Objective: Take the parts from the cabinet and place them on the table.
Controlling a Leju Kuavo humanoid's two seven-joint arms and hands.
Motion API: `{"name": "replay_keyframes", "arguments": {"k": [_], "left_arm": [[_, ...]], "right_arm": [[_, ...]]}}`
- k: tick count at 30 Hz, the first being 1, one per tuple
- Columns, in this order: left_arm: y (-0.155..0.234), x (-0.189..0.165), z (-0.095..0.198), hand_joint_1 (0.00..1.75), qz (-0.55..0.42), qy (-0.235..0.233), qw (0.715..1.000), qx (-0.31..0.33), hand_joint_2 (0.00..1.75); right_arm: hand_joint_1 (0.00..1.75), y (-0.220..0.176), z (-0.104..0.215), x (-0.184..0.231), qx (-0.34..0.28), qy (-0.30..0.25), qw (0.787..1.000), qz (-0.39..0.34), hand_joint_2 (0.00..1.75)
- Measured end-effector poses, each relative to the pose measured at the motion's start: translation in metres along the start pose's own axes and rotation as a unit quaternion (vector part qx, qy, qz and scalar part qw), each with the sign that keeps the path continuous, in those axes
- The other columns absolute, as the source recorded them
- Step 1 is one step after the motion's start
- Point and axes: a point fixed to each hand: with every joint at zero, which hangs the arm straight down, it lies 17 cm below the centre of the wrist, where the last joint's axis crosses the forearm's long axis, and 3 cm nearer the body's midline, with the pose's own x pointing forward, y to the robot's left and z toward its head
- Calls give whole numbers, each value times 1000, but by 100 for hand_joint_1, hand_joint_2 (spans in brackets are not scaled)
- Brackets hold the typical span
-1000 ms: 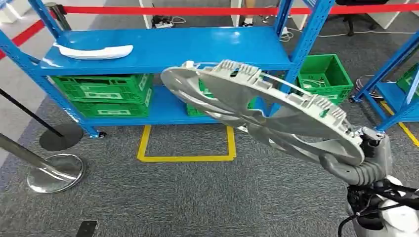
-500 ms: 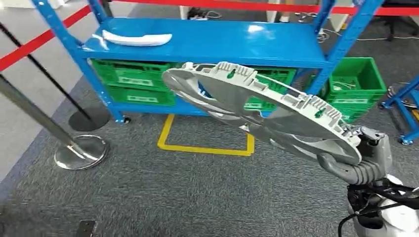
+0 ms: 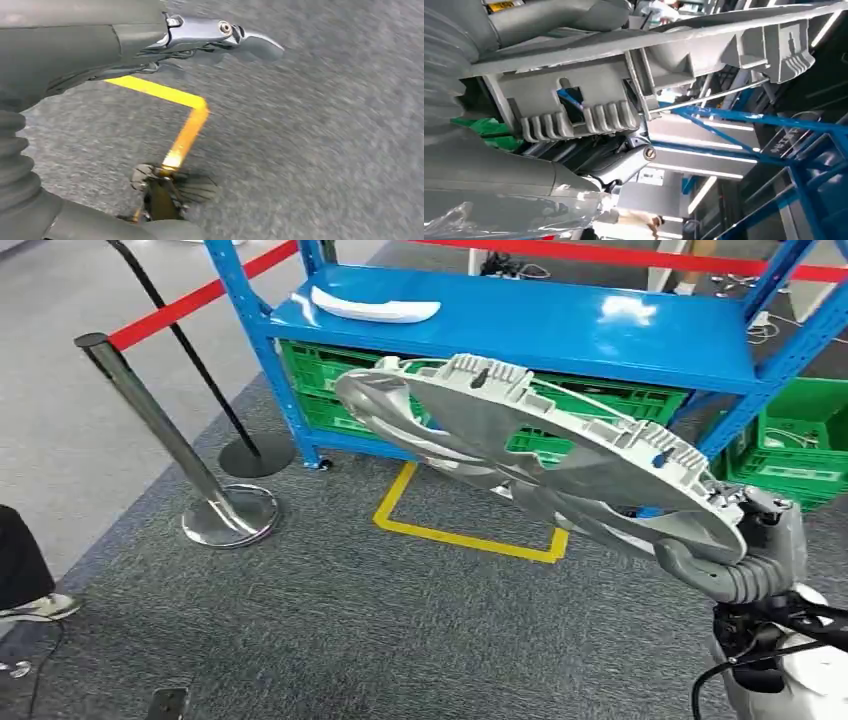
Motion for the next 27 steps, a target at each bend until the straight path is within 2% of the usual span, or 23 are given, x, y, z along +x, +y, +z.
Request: {"name": "replay_keyframes", "arguments": {"k": [7,13,20,24,27], "left_arm": [[4,-2,4,0,-29,4,998,49,175],[5,-10,9,0,-69,3,996,48,175],[5,-17,13,0,-74,8,996,48,175],[14,-28,15,0,-85,31,994,62,175],[24,-26,12,0,-89,27,993,66,175]], "right_arm": [[175,0,4,-4,-1,5,1000,0,175],[175,11,32,6,-1,6,1000,2,175],[175,17,42,10,3,12,1000,0,175],[175,31,64,12,16,20,999,25,175],[175,50,83,19,27,15,998,47,175]]}}
